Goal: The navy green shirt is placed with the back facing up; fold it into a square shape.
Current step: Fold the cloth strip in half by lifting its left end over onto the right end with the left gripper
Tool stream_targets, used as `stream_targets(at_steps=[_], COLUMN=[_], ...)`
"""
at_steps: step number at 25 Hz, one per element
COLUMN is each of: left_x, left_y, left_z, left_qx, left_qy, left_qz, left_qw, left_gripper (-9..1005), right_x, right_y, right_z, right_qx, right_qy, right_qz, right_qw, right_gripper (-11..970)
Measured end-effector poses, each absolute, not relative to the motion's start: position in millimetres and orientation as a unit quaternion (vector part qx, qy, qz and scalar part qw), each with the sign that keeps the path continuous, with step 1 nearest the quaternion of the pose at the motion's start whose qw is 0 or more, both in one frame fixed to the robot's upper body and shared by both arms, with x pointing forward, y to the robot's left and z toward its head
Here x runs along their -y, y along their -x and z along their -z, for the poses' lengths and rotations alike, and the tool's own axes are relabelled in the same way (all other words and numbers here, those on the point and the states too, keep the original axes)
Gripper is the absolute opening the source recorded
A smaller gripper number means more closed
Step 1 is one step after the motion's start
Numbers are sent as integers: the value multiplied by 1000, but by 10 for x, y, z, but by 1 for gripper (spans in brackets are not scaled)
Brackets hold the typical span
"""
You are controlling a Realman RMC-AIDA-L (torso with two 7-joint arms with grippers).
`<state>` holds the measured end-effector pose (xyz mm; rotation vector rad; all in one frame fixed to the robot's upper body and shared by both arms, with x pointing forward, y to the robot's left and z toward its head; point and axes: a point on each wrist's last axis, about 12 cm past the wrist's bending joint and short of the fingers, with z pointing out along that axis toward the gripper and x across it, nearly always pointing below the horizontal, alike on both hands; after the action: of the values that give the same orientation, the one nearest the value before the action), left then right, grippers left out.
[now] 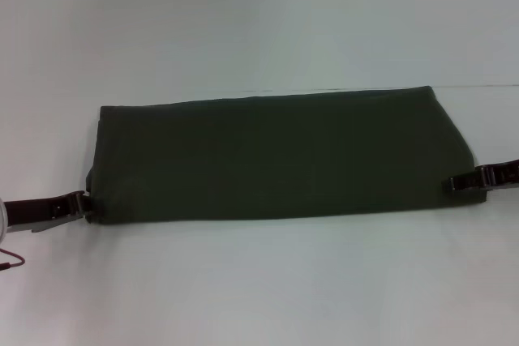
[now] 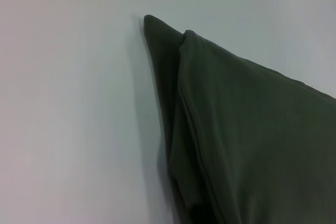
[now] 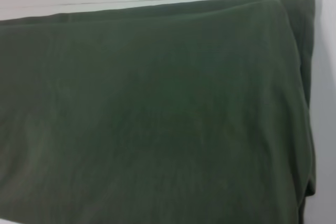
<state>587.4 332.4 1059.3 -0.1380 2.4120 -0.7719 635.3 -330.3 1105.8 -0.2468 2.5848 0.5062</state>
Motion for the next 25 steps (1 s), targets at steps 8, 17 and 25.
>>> stream_targets(at_steps=[8,17,25], left_x=[-3315,-3309,-3305], left_y=[-5886,-5890,-5892], left_z=[-10602,-10605,-10605], left_qx=[-907,-907,-906], left_qy=[50,50,51], left_qz=[291,292,293], left_qw=[299,300,301], left_gripper=[23,23,23], right_x=[3312,3329,3343], right_y=[-6346,-6337,-6316], right_z=[-11035,-11025,-11006], right_qx=[-948,-948,-949], right_qy=[83,80,89], right_qz=[-183,-182,-179], right_qw=[247,247,245], right_gripper=[703,423,366])
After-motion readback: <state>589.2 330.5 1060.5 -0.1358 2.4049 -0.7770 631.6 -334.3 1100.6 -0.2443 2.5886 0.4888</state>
